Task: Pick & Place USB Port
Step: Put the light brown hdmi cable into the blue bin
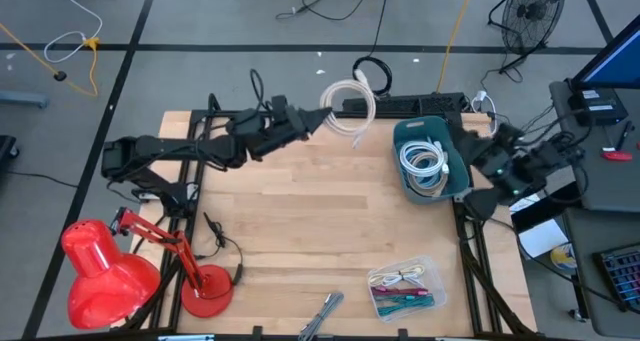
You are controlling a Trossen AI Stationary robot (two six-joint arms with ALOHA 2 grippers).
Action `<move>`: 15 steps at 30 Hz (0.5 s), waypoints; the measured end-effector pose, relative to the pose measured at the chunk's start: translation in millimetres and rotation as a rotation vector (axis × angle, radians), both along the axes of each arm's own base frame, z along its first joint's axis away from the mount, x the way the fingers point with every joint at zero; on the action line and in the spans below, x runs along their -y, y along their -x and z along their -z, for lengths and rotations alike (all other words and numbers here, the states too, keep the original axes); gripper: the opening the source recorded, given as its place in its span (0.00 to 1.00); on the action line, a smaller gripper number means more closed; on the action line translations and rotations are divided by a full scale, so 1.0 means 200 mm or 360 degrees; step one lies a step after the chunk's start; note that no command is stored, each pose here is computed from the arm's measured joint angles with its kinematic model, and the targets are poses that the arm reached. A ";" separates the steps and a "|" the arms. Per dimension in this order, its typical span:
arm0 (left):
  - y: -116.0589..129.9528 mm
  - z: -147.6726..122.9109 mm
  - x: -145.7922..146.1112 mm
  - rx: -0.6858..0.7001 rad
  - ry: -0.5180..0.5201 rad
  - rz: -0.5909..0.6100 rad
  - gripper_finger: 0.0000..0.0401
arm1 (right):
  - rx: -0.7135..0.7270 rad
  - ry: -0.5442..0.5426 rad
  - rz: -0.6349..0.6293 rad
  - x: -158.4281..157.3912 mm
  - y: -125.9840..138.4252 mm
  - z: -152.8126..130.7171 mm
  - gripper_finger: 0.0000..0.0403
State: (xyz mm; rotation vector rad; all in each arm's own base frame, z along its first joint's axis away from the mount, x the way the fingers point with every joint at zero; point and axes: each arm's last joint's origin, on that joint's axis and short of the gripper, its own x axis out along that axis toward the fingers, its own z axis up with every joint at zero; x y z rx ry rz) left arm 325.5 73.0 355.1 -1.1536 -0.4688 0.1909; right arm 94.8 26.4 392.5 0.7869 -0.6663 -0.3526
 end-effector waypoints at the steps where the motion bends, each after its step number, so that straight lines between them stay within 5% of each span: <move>1: -0.01 0.00 0.01 -0.0008 -0.0030 0.0026 0.09 | -0.0010 -0.0026 0.0002 0.00 -0.02 0.02 0.44; 15: -0.01 -0.04 0.08 0.0120 -0.0163 0.0224 0.09 | 0.0035 -0.0283 -0.0306 0.20 -0.37 0.25 0.46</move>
